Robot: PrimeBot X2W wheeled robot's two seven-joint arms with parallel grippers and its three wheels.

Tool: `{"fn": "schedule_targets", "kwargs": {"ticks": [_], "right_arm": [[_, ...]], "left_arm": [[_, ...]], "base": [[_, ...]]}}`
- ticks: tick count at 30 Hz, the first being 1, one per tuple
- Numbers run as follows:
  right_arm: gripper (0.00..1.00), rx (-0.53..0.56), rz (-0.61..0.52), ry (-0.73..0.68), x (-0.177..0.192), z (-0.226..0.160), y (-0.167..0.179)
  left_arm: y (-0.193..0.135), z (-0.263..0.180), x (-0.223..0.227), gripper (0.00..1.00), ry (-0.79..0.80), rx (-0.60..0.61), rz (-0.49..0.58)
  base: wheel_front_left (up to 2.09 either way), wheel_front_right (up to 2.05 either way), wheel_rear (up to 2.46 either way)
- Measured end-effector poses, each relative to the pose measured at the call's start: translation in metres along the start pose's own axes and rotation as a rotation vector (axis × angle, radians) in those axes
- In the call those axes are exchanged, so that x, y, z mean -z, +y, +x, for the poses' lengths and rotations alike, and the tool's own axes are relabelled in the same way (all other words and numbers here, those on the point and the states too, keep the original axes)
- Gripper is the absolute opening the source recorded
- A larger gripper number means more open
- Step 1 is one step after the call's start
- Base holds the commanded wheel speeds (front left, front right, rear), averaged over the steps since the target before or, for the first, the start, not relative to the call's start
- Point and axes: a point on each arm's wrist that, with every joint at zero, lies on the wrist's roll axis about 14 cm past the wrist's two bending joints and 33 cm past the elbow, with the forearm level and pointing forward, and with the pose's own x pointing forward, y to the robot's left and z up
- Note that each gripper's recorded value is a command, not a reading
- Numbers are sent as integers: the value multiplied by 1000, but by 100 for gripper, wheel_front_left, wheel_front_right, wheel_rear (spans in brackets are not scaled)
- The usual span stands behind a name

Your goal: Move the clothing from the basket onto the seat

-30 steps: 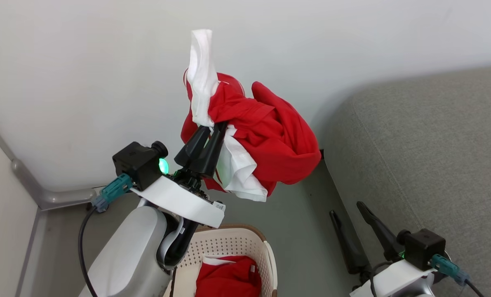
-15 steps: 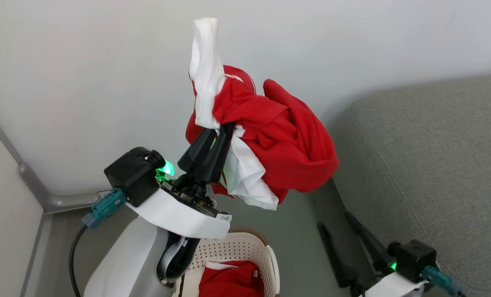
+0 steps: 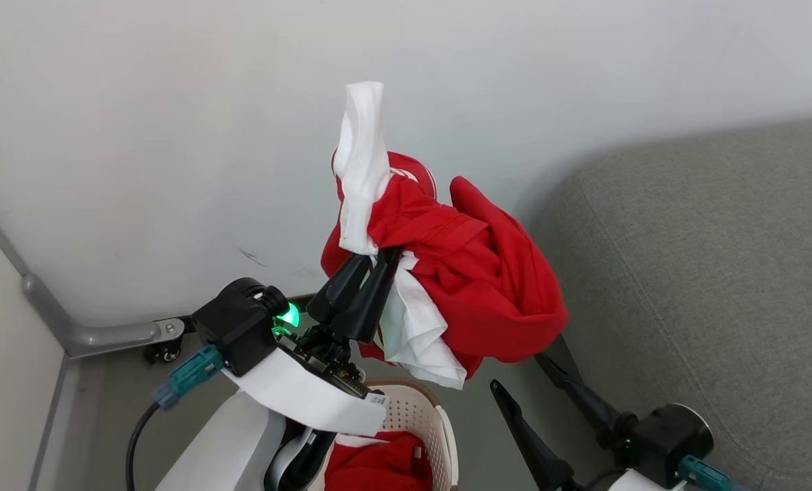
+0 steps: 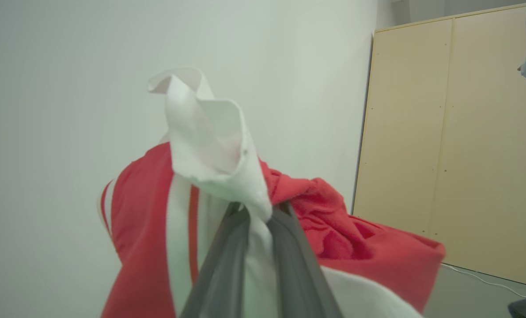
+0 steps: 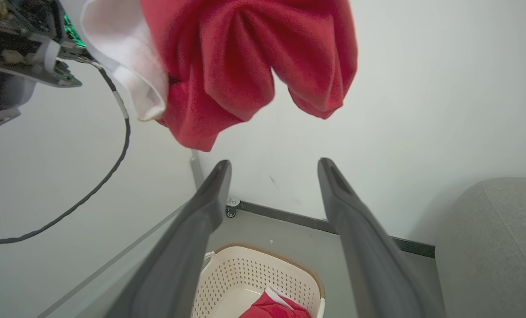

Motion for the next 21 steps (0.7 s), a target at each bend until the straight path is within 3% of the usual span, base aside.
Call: {"fn": "schedule_targets", "kwargs": {"ticks": [15,21], "right_arm": [[100,-79,-149,-141,-50,0,15],[100,-59,-193,-108,-41,-4,7]], "left_arm": [[17,-19,22,0,81,-55,3],[14,-20,27,0,94,-49,-4]], "base": [[0,0,0],[0,0,0]]}}
